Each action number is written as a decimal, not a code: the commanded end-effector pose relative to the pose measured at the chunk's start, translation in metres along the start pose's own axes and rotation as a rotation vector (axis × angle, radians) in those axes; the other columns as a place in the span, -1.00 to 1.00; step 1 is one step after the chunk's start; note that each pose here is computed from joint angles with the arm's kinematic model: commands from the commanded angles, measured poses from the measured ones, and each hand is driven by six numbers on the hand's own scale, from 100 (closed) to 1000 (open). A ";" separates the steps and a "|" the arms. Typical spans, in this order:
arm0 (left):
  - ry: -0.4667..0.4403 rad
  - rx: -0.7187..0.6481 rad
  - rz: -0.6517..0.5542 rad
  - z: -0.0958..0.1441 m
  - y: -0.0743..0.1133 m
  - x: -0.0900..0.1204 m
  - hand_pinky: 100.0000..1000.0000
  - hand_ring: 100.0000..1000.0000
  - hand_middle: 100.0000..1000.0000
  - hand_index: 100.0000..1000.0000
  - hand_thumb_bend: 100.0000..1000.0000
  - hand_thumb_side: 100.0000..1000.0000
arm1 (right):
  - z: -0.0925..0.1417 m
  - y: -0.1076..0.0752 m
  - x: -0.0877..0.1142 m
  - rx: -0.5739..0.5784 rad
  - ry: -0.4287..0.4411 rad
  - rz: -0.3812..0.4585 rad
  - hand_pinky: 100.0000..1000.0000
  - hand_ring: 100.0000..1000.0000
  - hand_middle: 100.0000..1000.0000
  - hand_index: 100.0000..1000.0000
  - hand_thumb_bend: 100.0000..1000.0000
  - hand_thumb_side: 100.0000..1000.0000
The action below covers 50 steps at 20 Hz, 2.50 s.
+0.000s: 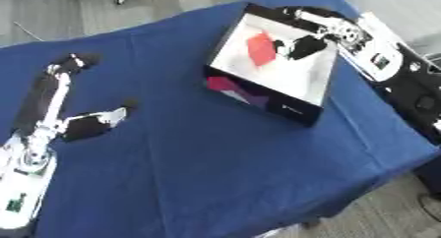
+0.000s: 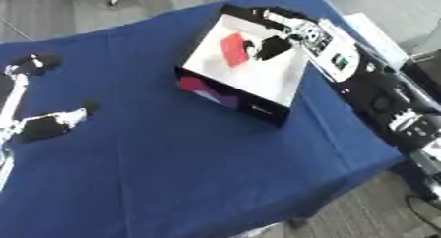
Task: Pick up the objects with one hand, pass them to the other hand, and then place them into the box on the other side of the table.
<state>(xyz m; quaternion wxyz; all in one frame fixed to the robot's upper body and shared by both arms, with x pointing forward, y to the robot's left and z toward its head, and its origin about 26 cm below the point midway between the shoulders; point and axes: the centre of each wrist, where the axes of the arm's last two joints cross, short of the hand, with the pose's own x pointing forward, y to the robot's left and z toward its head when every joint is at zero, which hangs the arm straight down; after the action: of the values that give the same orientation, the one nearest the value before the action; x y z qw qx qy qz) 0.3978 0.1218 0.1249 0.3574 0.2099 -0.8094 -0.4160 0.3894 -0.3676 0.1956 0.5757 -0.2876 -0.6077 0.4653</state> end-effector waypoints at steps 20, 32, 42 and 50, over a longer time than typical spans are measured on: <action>0.051 0.088 -0.003 -0.001 0.026 -0.006 0.54 0.52 0.47 0.68 -0.68 0.06 | 0.031 -0.050 0.057 -0.255 -0.279 -0.435 0.93 1.00 1.00 1.00 -1.00 -0.14; 0.142 0.034 -0.078 0.019 0.115 -0.030 0.60 0.57 0.49 0.70 -0.51 -0.16 | 0.069 -0.070 0.055 -0.329 -0.470 -0.703 0.92 1.00 1.00 1.00 -1.00 -0.03; 0.231 -0.110 -0.101 0.031 0.184 -0.060 0.66 0.62 0.51 0.70 -0.34 -0.22 | 0.077 -0.071 0.054 -0.351 -0.504 -0.697 0.93 1.00 1.00 1.00 -1.00 -0.02; 0.291 -0.246 -0.164 0.040 0.232 -0.085 0.69 0.64 0.52 0.70 0.01 -0.04 | 0.079 -0.070 0.051 -0.368 -0.501 -0.696 0.93 1.00 1.00 1.00 -1.00 -0.01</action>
<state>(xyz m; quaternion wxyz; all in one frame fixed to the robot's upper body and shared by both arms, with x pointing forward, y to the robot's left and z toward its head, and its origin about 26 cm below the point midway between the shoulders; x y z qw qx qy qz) 0.4164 0.3120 0.2450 0.4659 0.2646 -0.6805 -0.4999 0.3225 -0.3677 0.2737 0.4910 -0.0290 -0.8531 0.1740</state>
